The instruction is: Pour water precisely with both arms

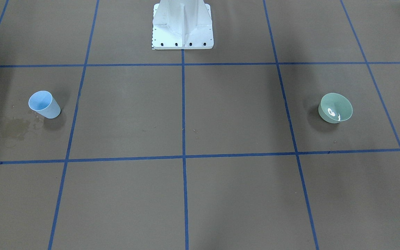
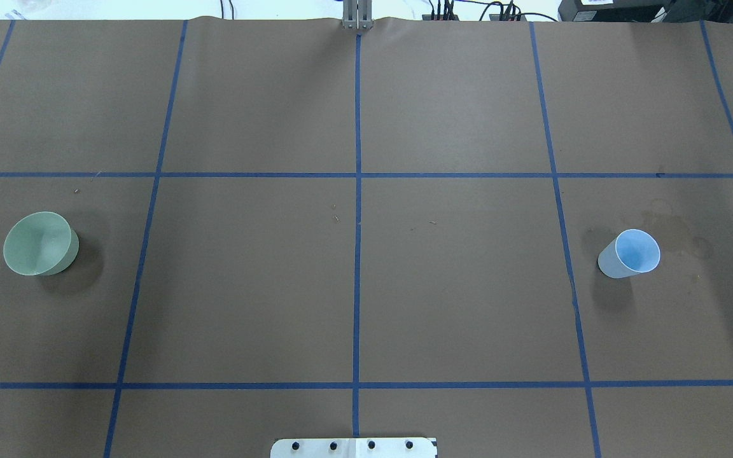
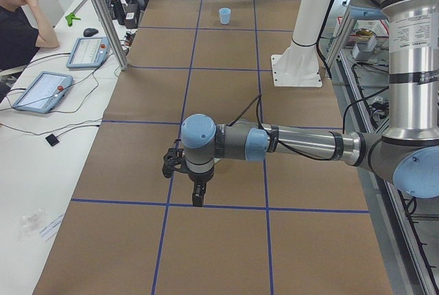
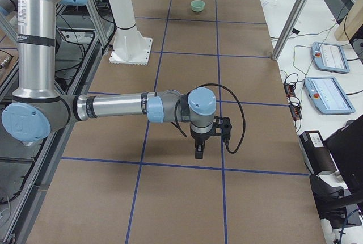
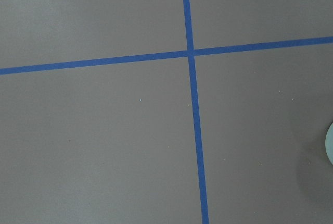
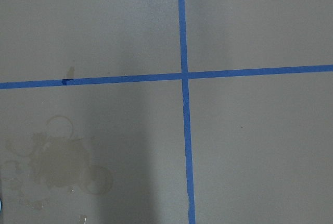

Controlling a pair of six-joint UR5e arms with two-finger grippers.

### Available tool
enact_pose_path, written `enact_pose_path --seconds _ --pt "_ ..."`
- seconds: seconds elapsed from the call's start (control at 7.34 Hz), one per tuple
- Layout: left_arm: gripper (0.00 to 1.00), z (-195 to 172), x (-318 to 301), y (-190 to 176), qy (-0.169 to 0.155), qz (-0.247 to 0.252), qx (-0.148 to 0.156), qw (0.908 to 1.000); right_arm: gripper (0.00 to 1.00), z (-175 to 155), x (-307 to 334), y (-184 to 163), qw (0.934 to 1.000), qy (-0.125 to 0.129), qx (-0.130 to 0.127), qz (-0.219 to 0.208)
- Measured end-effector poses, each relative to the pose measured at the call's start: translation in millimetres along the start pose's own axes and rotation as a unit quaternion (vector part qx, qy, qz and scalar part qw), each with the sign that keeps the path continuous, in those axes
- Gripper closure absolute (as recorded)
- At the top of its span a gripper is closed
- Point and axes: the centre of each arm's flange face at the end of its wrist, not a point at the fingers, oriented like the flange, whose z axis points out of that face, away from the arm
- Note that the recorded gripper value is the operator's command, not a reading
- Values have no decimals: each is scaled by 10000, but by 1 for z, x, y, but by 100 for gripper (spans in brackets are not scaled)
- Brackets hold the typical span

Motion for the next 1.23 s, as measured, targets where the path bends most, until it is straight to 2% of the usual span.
enact_pose_path --seconds 1.23 --pt "0 5 -4 -1 10 -32 -52 10000 1 -4 -4 -4 10000 -10 48 -47"
